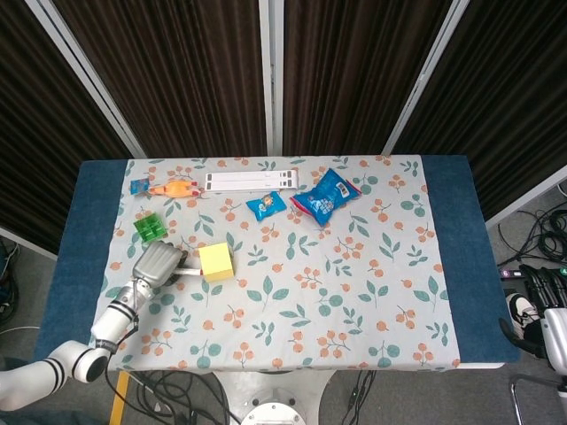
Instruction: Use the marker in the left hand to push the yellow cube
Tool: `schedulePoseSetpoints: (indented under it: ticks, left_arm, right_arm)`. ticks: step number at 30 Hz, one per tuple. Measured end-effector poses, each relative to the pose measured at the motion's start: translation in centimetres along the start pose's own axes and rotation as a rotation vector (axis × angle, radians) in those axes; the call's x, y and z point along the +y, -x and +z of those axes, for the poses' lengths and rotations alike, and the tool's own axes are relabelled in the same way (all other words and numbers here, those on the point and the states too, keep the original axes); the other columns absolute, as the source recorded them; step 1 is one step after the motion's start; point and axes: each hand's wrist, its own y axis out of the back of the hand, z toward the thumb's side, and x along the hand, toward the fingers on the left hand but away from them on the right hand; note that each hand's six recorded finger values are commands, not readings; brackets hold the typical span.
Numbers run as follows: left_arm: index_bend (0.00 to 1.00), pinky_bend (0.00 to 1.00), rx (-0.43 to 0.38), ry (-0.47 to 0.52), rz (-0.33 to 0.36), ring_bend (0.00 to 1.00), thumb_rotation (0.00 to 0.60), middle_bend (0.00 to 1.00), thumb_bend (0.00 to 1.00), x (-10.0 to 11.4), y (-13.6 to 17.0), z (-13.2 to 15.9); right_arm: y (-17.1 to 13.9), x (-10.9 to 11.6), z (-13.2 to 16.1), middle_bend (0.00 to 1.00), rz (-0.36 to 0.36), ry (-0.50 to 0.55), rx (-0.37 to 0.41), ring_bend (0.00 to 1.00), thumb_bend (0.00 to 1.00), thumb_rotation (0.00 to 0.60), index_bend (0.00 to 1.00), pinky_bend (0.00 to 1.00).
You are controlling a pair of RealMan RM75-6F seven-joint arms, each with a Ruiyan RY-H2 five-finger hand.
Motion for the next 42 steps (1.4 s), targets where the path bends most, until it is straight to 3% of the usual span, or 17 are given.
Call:
schedulePoseSetpoints:
  ticks: [19, 35, 42]
  left_arm:
    - [0.71, 0.58, -0.022, -0.057, 0.001, 0.53, 0.600, 0.72, 0.36, 3.2, -5.0, 3.1]
    - [0.71, 0.58, -0.042, -0.074, -0.010, 0.53, 0.600, 0.72, 0.36, 4.6, -8.4, 6.5]
    - [0.71, 0.58, -0.002, -0.076, -0.025, 0.53, 0.600, 0.72, 0.36, 4.5, -8.8, 5.5]
  right_arm:
    - [-0.2, 0.0, -0.2, 0.10, 0.002, 0.000, -0.006, 0.00, 0.20, 0.546, 0.00, 0.00]
    - [-0.3, 0.2, -0.2, 0.10, 0.001, -0.006, -0.011, 0.00, 0.20, 0.546, 0.00, 0.00]
    - [-0.5, 0.3, -0.3, 0.10, -0.002, -0.005, -0.013, 0.00, 0.20, 0.546, 0.00, 0.00]
